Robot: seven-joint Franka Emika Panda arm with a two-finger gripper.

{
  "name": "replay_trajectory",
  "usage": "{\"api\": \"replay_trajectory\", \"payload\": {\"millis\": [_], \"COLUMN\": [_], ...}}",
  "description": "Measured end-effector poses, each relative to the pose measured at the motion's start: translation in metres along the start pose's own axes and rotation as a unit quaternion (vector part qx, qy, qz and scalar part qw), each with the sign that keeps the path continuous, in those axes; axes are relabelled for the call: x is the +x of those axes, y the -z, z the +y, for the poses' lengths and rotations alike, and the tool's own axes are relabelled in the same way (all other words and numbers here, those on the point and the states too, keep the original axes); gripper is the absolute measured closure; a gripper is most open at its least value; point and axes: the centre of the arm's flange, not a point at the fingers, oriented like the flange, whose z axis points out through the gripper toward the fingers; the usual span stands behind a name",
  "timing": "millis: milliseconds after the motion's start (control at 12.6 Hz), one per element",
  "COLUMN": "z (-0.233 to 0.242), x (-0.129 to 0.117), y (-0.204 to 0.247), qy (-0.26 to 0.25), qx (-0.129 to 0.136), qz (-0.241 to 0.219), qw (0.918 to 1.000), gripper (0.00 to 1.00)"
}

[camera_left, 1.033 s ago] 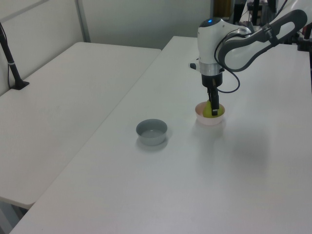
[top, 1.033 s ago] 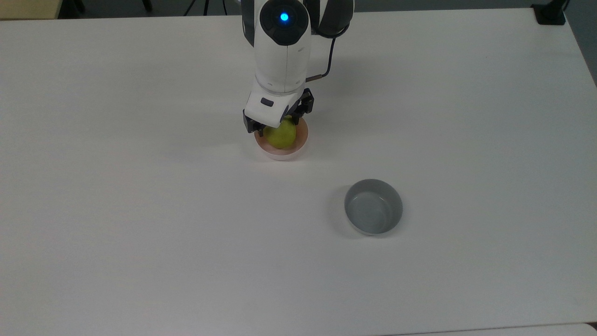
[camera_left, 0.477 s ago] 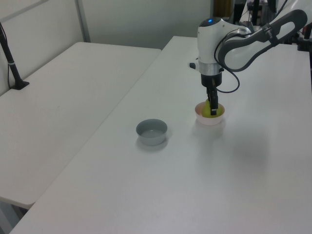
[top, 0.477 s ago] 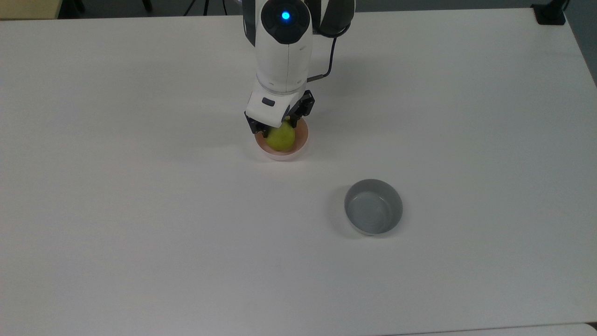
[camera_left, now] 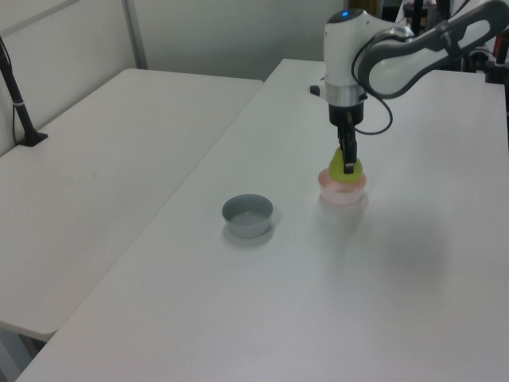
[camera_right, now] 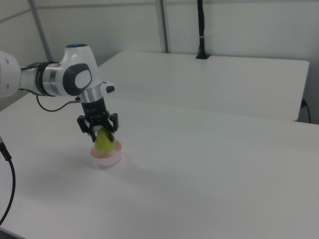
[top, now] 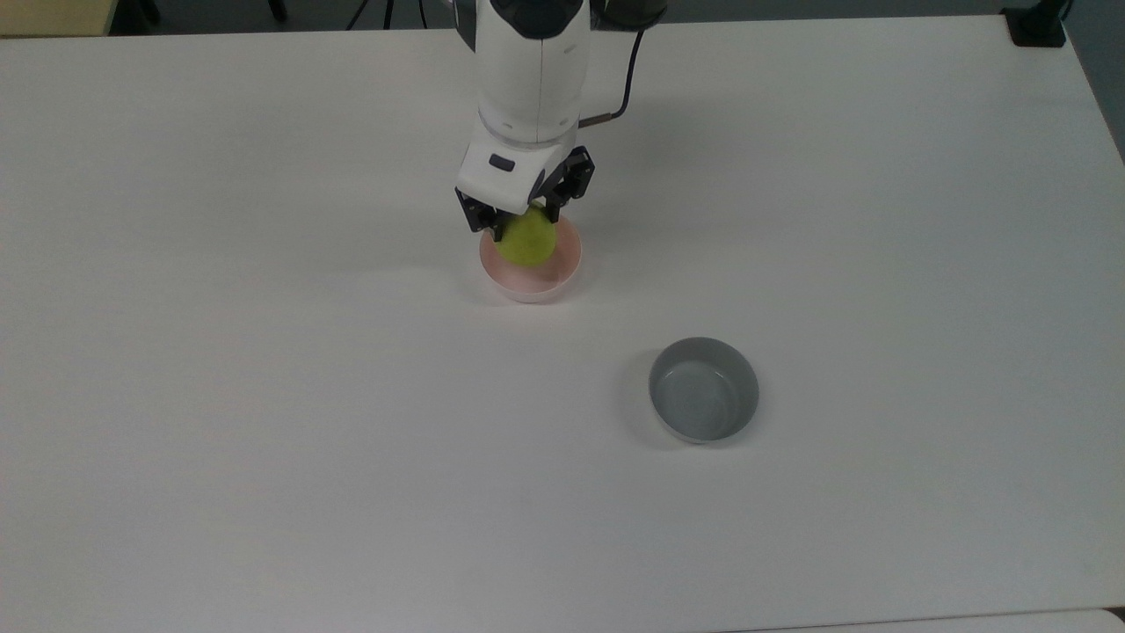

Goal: Pick up a pear from the bowl
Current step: 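Lift the pear out of the pink bowl and carry it aside, then lower the pear onto the table beside the pink bowl and release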

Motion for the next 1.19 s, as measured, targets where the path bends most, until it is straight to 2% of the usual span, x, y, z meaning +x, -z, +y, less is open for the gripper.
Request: {"api": "replay_trajectory", "payload": {"millis": [397, 636, 874, 1192], "z": [0.03, 0.089, 0.131, 0.152], "x": [-0.007, -0.023, -0.037, -0.031], "y": [0.06, 0.08, 0.058, 0.006], "qy": [-0.036, -0.087, -0.122, -0.134], "qx": [0.006, 0.002, 0.005, 0.008], "qz": [0.035, 0.056, 0.042, 0.022], "qw": [0.9987, 0.9947, 0.9916, 0.9907], "gripper": [0.32, 0.32, 0.32, 0.33]}}
